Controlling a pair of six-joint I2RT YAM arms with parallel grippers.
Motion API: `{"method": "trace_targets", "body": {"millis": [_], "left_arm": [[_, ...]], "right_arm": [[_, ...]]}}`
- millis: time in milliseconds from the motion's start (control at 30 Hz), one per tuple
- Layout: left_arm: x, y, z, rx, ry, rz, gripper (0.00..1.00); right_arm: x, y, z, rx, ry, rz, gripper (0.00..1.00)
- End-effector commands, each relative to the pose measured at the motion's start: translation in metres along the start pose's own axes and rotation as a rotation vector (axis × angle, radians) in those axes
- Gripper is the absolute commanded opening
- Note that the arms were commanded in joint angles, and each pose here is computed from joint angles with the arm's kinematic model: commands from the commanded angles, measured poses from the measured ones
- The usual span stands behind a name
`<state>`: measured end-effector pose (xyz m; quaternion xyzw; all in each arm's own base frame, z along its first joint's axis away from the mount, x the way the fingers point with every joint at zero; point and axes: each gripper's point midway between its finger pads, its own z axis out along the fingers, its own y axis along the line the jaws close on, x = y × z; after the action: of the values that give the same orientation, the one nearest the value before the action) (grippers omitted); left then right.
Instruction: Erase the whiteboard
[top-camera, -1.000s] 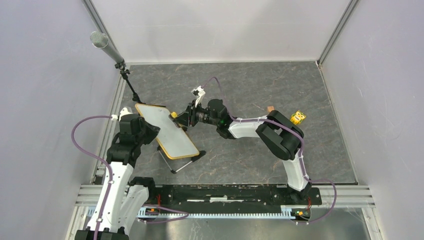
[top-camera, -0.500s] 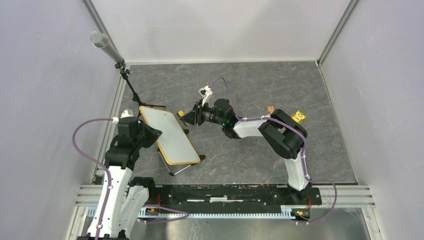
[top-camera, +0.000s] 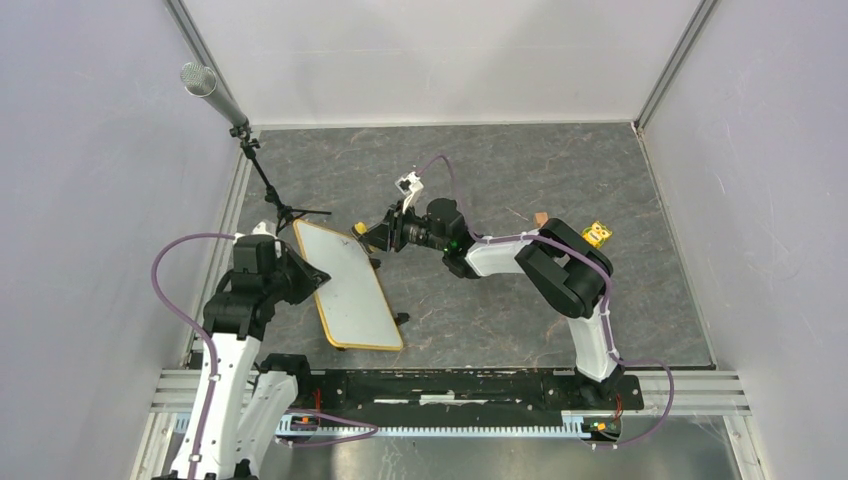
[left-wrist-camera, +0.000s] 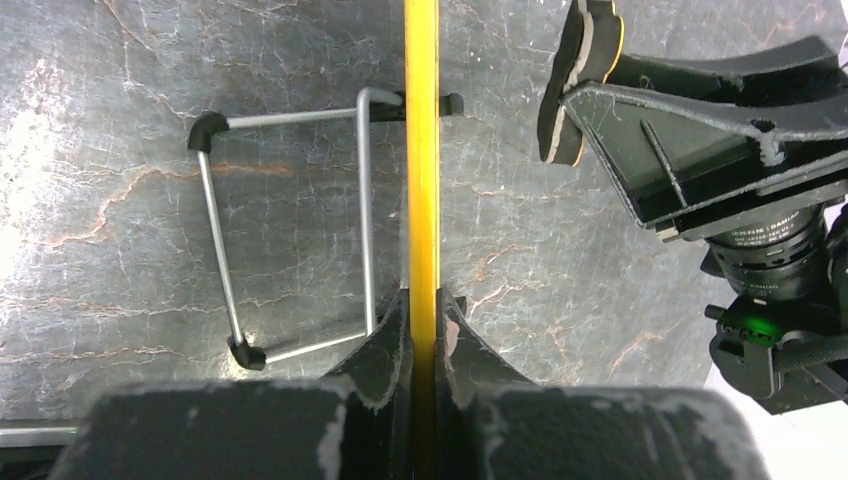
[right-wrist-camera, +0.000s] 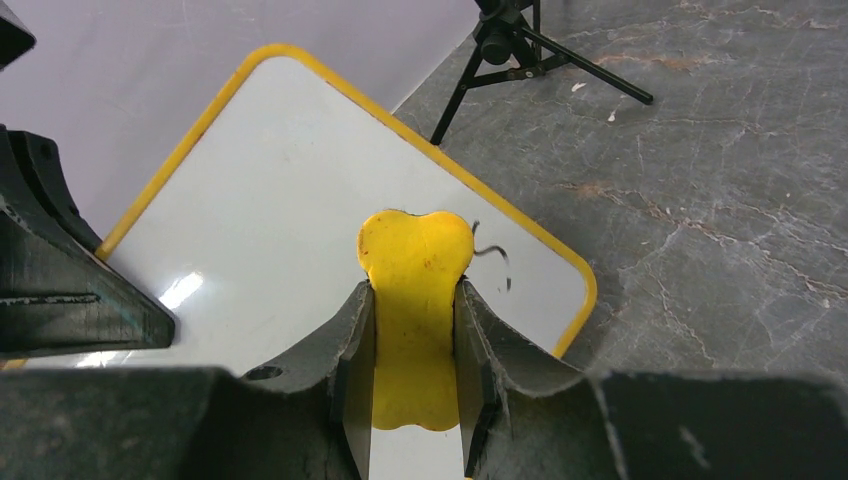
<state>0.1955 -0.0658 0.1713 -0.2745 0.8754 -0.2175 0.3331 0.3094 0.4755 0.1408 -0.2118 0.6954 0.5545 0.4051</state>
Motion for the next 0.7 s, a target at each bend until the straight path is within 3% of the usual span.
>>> {"method": "trace_targets", "body": {"millis": [0, 267, 667], "left_arm": [[0.017, 0.001, -0.002, 0.061, 0.054, 0.118, 0.02], [0.027, 0.003, 0.001, 0.079, 0.098, 0.143, 0.02], [0.031, 0.001, 0.007, 0.097, 0.142, 0.161, 0.02]], "right_arm": [[-0.007, 0.016, 0.019, -0.05, -0.056, -0.037, 0.27], [0.014, -0.001, 0.05, 0.024, -0.097, -0.026, 0.27], [0.03, -0.054, 0.056, 0.131, -0.103, 0.056, 0.27]]}}
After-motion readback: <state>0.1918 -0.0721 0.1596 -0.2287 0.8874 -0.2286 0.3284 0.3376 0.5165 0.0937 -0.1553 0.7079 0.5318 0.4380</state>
